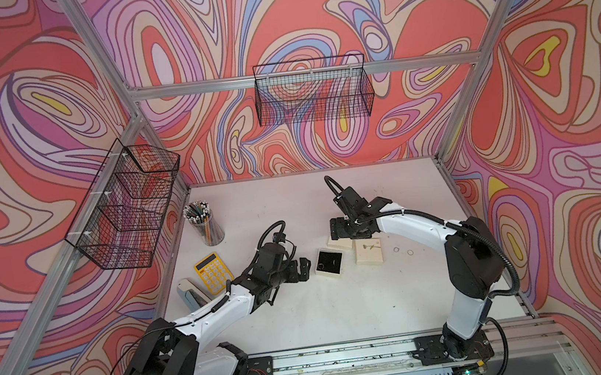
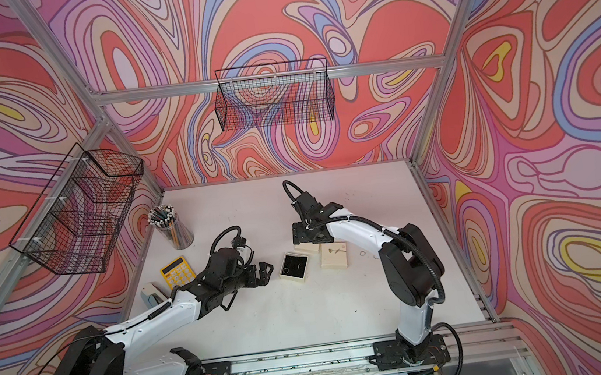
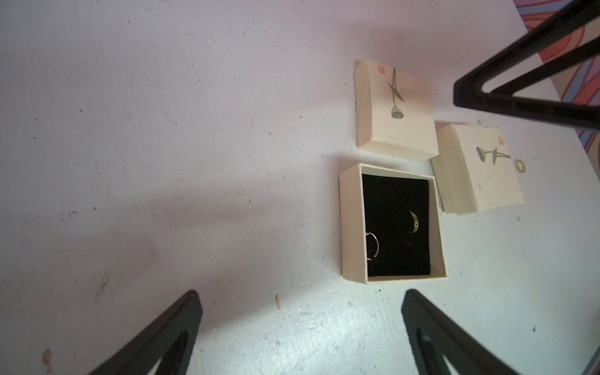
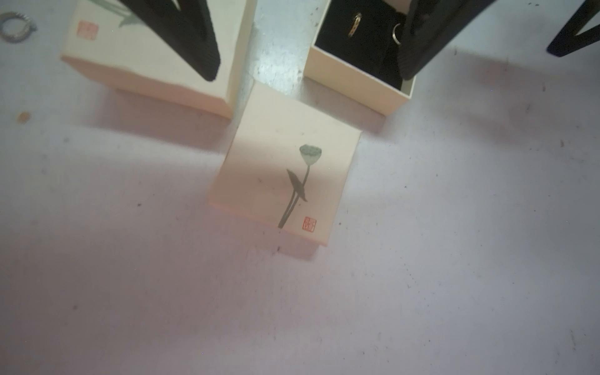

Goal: Take the rings out of the lift-off lid box
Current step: Place the lid at the center of the board, then take out the ring from the jewelry box.

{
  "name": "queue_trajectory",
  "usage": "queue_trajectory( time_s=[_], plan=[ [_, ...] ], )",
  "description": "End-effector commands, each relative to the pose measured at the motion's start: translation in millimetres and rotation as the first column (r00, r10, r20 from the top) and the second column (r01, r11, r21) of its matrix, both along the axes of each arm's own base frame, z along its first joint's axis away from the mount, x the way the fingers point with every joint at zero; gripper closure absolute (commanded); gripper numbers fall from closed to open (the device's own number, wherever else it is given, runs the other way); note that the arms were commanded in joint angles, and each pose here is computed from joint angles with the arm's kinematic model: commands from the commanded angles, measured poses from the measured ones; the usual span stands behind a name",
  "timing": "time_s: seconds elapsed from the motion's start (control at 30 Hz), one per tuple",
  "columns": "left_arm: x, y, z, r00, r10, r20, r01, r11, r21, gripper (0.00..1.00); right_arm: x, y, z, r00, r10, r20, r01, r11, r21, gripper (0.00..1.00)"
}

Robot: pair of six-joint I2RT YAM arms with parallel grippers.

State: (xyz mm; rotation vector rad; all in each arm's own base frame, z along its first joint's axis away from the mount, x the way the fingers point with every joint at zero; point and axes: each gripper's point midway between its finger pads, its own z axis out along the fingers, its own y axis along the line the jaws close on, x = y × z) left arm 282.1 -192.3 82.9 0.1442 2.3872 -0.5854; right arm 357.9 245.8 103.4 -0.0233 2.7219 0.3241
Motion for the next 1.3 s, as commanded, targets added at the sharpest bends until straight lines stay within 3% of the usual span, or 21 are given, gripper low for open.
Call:
queue_trajectory(
  time_s=[0.0, 0.1, 0.23, 0.33, 0.47, 0.73, 1.03, 1.27],
  plan=[
    [8, -4, 7, 1.000, -0.010, 0.016, 0.010, 1.000, -0.006, 0.00, -28, 12, 3, 0.999, -0.002, -0.044, 0.003, 1.000, 0.011, 0.29],
    [7, -9, 7, 1.000, -0.029, 0.006, 0.030, 0.999, -0.022, 0.00, -51, 28, -5, 0.995, 0.015, -0.094, -0.013, 1.000, 0.028, 0.44],
    [7, -13, 3, 0.999, -0.038, -0.006, 0.038, 0.998, -0.043, 0.02, -64, 42, -11, 0.991, 0.017, -0.136, -0.006, 0.996, 0.084, 0.48],
    [5, -14, -3, 0.999, -0.038, -0.018, 0.037, 0.998, -0.052, 0.03, -66, 46, -21, 0.987, 0.014, -0.163, -0.004, 0.998, 0.066, 0.49],
    [3, -13, -7, 0.999, -0.035, -0.024, 0.034, 0.998, -0.058, 0.06, -67, 44, -32, 0.983, -0.004, -0.183, 0.010, 1.000, 0.029, 0.60],
    [3, -13, -11, 0.999, -0.030, -0.029, 0.028, 0.998, -0.064, 0.06, -66, 52, -42, 0.981, 0.000, -0.196, 0.005, 1.000, 0.023, 0.62],
    [4, -18, -13, 0.999, -0.035, -0.036, 0.032, 0.996, -0.085, 0.07, -63, 45, -54, 0.979, -0.013, -0.204, -0.004, 0.997, -0.082, 0.69],
    [4, -21, -15, 0.998, -0.041, -0.047, 0.036, 0.994, -0.102, 0.08, -64, 39, -59, 0.979, -0.024, -0.201, -0.005, 0.989, -0.145, 0.82]
  ],
)
